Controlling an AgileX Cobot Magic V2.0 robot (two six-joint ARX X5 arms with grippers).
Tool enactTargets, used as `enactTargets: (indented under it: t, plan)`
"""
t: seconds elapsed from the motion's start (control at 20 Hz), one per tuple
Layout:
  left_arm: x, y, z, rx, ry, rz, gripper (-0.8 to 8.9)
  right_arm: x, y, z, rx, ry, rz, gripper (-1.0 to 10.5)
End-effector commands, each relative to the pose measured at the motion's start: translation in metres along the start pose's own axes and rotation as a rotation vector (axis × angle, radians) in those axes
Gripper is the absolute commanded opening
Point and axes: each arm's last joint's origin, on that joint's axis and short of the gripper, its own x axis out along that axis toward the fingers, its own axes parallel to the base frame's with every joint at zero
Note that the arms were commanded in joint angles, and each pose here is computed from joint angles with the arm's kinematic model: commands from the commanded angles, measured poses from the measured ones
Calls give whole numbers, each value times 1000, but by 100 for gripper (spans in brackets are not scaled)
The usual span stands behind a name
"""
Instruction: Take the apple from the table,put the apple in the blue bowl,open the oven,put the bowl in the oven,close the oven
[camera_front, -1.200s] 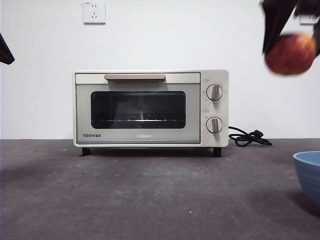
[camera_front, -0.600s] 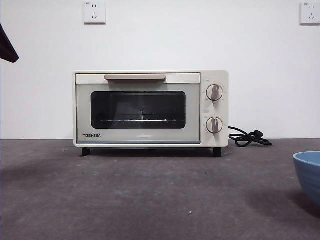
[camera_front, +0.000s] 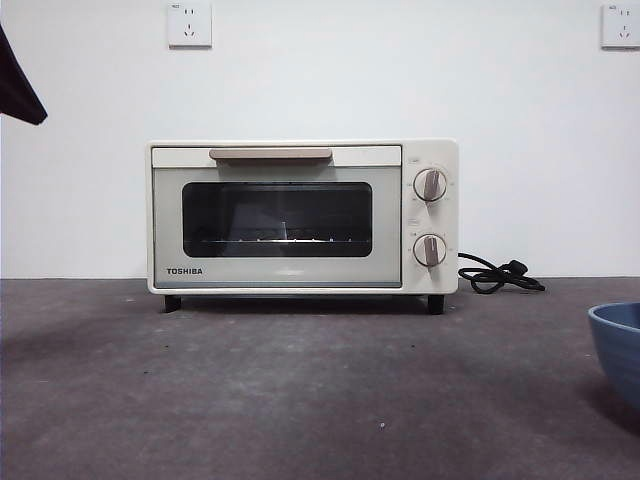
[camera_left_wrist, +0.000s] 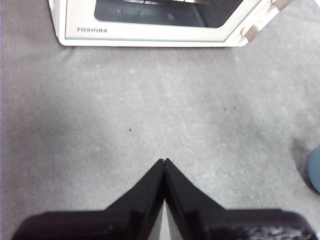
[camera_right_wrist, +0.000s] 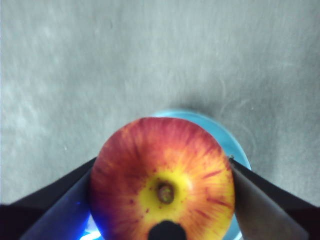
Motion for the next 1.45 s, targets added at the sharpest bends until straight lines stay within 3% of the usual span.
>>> enactTargets:
  t: [0.05, 0.2, 0.55, 0.85, 1.0, 1.45]
  plan:
    - [7, 2, 0, 4, 21, 0, -5, 6, -3, -1, 48, 46, -46, -8]
    - [14, 6, 0, -9, 50, 3, -5, 14, -2, 2, 71, 74, -36, -8]
    - [24, 8, 2, -10, 63, 1, -4, 40, 7, 6, 29, 162, -89, 27]
    - [24, 7, 2, -4, 67, -5, -5, 55, 12, 4, 13, 236, -87, 343]
    - [25, 6, 2, -2, 68, -8, -4, 55, 13, 5, 10, 228, -83, 568]
    - [28, 0, 10, 36, 9, -44, -5, 43, 21, 10, -1, 208, -68, 566]
